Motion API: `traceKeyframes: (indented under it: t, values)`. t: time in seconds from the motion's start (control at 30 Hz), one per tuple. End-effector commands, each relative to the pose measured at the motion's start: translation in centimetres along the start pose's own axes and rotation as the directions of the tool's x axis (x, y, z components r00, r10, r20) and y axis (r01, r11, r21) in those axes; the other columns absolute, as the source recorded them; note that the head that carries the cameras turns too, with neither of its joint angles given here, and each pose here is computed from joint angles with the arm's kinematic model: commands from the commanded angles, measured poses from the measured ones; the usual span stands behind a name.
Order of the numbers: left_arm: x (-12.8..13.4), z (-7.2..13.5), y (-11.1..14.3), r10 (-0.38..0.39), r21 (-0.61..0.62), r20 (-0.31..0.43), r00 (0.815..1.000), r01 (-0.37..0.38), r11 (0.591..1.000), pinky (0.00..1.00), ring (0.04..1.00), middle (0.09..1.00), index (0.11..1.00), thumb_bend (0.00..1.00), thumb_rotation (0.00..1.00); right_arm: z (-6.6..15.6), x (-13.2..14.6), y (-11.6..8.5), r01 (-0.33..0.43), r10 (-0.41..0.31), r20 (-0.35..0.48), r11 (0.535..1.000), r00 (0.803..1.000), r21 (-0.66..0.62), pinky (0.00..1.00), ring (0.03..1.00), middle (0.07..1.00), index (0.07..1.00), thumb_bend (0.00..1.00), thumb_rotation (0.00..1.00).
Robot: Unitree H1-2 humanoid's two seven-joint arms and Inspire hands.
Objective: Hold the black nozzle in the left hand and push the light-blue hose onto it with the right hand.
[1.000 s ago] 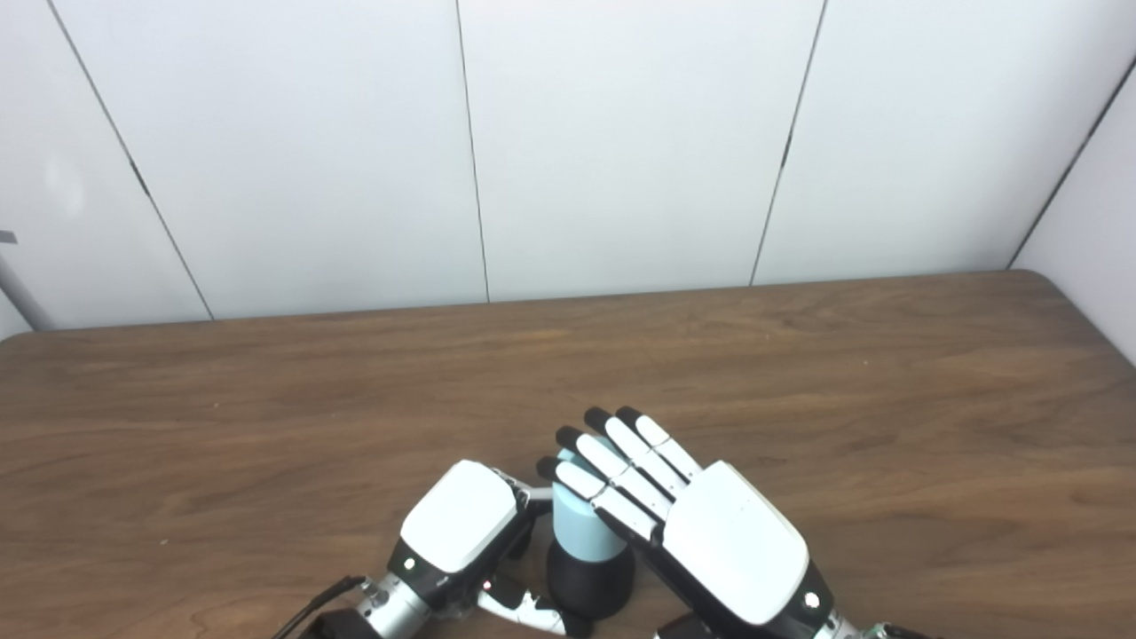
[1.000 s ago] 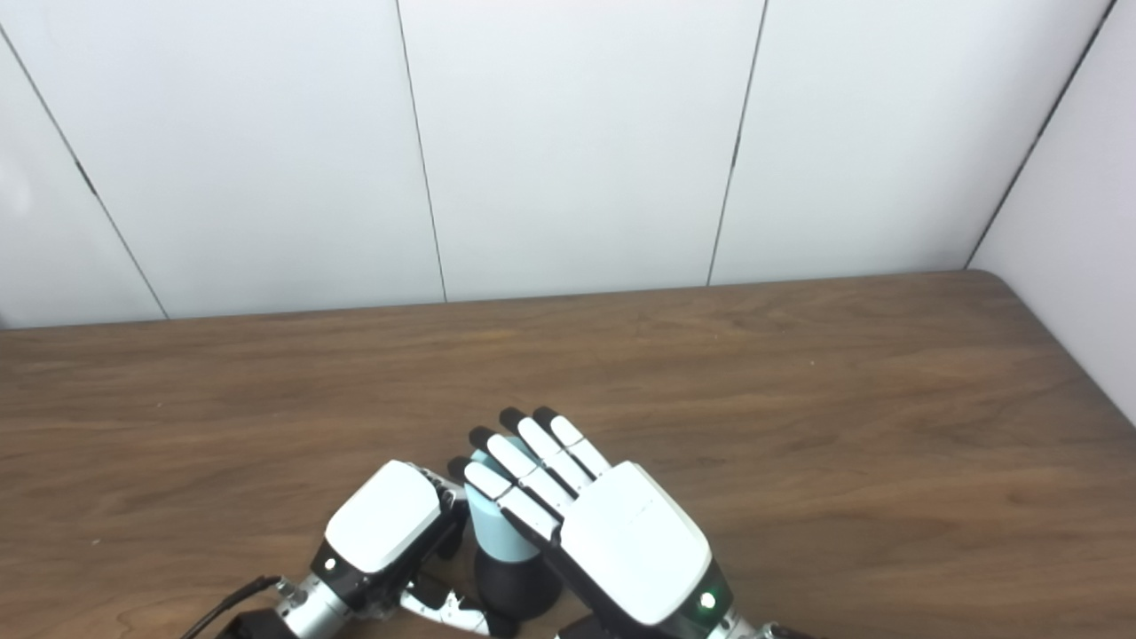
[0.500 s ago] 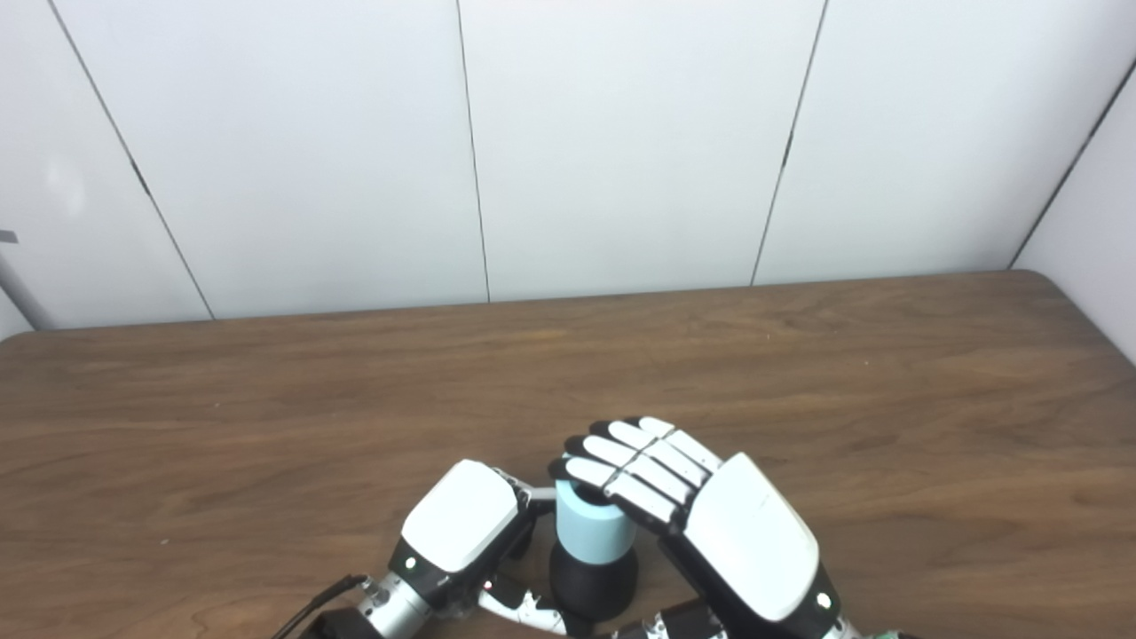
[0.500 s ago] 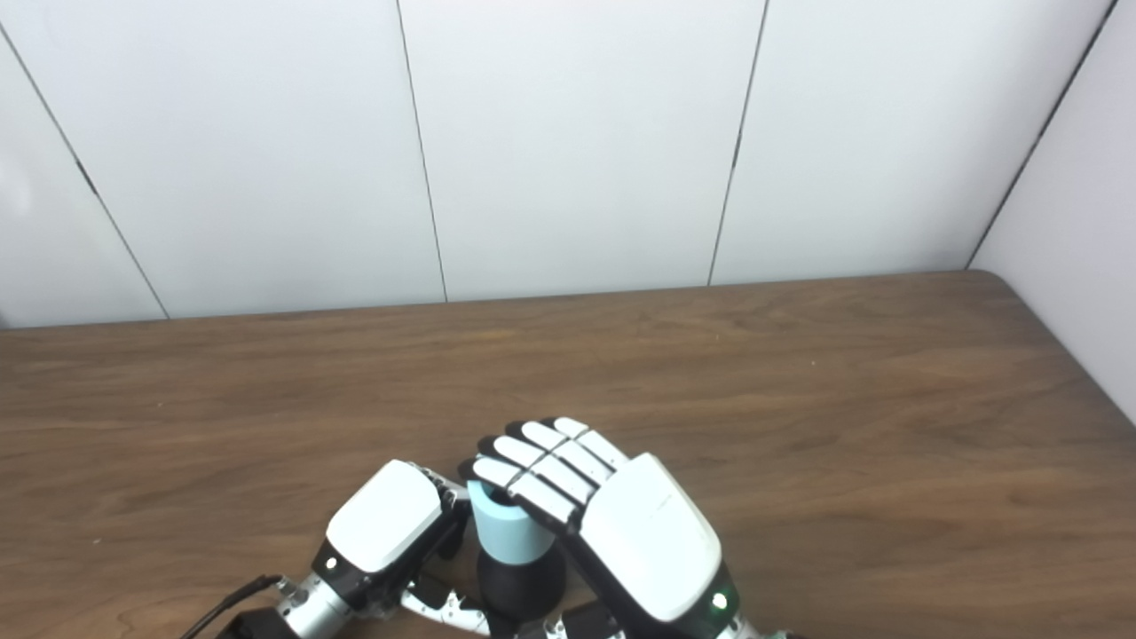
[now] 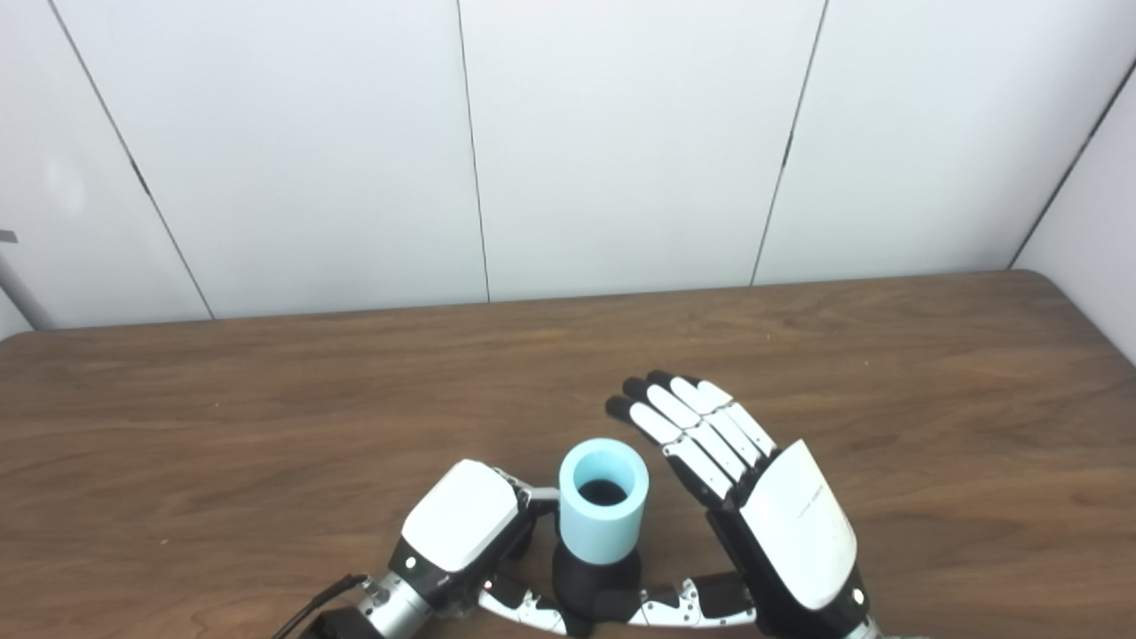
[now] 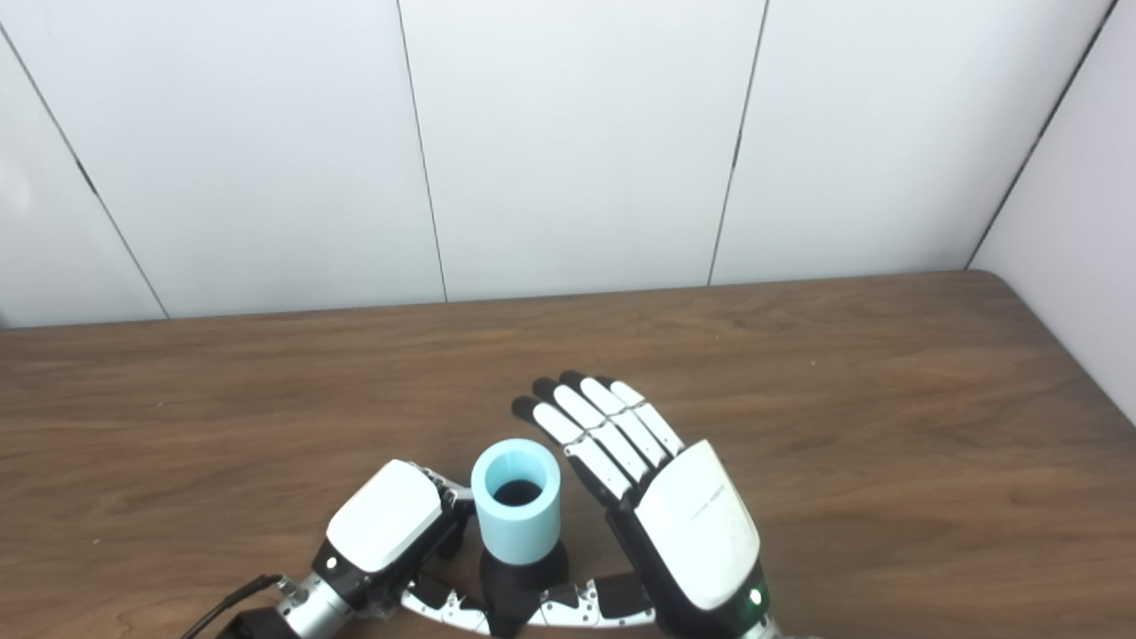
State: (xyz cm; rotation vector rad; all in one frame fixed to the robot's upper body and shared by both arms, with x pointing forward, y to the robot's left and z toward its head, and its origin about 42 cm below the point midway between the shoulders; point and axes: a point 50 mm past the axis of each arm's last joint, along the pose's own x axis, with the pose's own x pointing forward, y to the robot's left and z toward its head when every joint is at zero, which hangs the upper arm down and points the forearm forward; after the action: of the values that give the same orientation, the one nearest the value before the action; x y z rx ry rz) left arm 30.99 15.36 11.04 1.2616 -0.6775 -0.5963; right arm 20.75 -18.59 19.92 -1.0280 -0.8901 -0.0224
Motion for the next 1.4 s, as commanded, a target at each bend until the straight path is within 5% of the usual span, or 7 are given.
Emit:
traceKeyframes:
  t: [0.0, 0.2, 0.23, 0.37, 0.57, 0.8, 1.37]
  values:
    - [-3.1, 0.8, -4.7, -0.182, -0.028, -0.044, 0.982, 0.181, 0.983, 0.12, 0.176, 0.26, 0.481, 0.52, 0.04, -0.2, 0.7, -0.6, 0.062, -0.062, 0.012, 0.998, 0.998, 0.003, 0.91, 0.926, 0.937, 0.931, 0.66, 0.75]
    - [-3.0, 0.8, -4.7, -0.183, -0.031, -0.045, 0.982, 0.181, 0.983, 0.13, 0.192, 0.283, 0.482, 0.51, 0.04, -1.6, 0.5, -0.6, 0.07, -0.037, -0.197, 0.984, 0.98, 0.166, 0.91, 0.966, 0.995, 0.997, 0.74, 0.81]
    - [-3.0, 0.8, -4.7, -0.177, -0.033, -0.044, 0.983, 0.175, 0.984, 0.15, 0.207, 0.395, 0.482, 0.52, 0.02, -2.1, 0.5, -0.4, 0.096, -0.043, -0.241, 0.972, 0.97, 0.213, 0.88, 0.954, 0.986, 0.991, 0.74, 0.81]
    - [-3.0, 0.9, -4.7, -0.182, -0.027, -0.047, 0.982, 0.181, 0.983, 0.16, 0.219, 0.468, 0.482, 0.52, 0.0, -4.4, 0.1, 0.7, 0.231, -0.046, -0.443, 0.899, 0.895, 0.372, 0.82, 0.913, 0.932, 0.912, 0.63, 0.76]
    - [-2.8, 1.0, -4.6, -0.178, -0.023, -0.048, 0.983, 0.177, 0.984, 0.14, 0.19, 0.471, 0.481, 0.52, 0.0, -6.8, -1.1, 2.0, 0.376, -0.04, -0.587, 0.802, 0.809, 0.464, 0.65, 0.78, 0.832, 0.781, 0.35, 0.45]
    - [-2.5, -0.3, -4.6, -0.173, -0.006, -0.107, 0.979, 0.174, 0.985, 0.12, 0.171, 0.471, 0.48, 0.52, 0.0, -7.9, -2.0, 2.8, 0.316, -0.001, -0.551, 0.82, 0.834, 0.477, 0.57, 0.732, 0.764, 0.722, 0.27, 0.38]
    - [-2.4, -4.7, -5.1, -0.219, 0.043, -0.296, 0.93, 0.242, 0.969, 0.14, 0.199, 0.472, 0.484, 0.52, 0.0, -7.9, -2.2, 2.9, 0.314, 0.007, -0.564, 0.825, 0.826, 0.469, 0.58, 0.739, 0.766, 0.717, 0.28, 0.39]
